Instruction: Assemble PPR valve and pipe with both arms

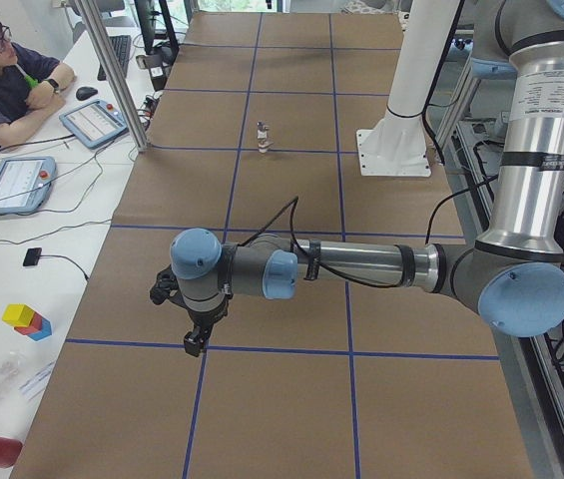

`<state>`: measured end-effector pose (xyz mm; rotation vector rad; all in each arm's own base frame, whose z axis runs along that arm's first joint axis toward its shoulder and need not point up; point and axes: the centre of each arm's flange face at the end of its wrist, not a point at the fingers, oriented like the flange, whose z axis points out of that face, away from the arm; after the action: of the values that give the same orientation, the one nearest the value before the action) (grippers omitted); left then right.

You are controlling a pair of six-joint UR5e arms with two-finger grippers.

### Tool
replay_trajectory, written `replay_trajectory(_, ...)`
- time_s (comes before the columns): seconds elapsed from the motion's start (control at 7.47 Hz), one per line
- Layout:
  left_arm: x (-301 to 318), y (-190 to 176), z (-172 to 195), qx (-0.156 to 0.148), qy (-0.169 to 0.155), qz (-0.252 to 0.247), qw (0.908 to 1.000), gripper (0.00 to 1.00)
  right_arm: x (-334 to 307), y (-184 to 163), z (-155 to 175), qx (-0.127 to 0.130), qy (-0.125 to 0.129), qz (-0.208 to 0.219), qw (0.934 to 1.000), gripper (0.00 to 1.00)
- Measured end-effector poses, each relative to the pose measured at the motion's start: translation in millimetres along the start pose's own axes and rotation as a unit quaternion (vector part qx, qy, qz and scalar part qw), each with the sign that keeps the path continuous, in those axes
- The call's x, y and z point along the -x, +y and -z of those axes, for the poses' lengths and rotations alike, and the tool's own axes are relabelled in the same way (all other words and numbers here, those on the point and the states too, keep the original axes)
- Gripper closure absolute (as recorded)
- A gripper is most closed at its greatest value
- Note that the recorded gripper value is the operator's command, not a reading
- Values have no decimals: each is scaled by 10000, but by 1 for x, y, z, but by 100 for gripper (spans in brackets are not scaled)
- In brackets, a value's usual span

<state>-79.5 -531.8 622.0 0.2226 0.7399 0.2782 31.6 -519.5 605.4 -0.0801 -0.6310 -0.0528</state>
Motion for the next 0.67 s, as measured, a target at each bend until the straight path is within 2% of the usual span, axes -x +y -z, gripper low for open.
replay_trajectory(0.13, -3, -2, 5, -49, -34, 225, 9997, 0, -9, 8, -13, 77, -151, -73, 9998, 0)
replay_trajectory(0.4, -5, -3, 8, -68, -99, 387, 9992, 0, -23, 23, -18, 95, -520, -244, 9983, 1)
replay_trajectory(0.67, -4, -2, 7, -52, -118, 424, 9990, 0, -29, 36, -17, 54, -631, -299, 9975, 0)
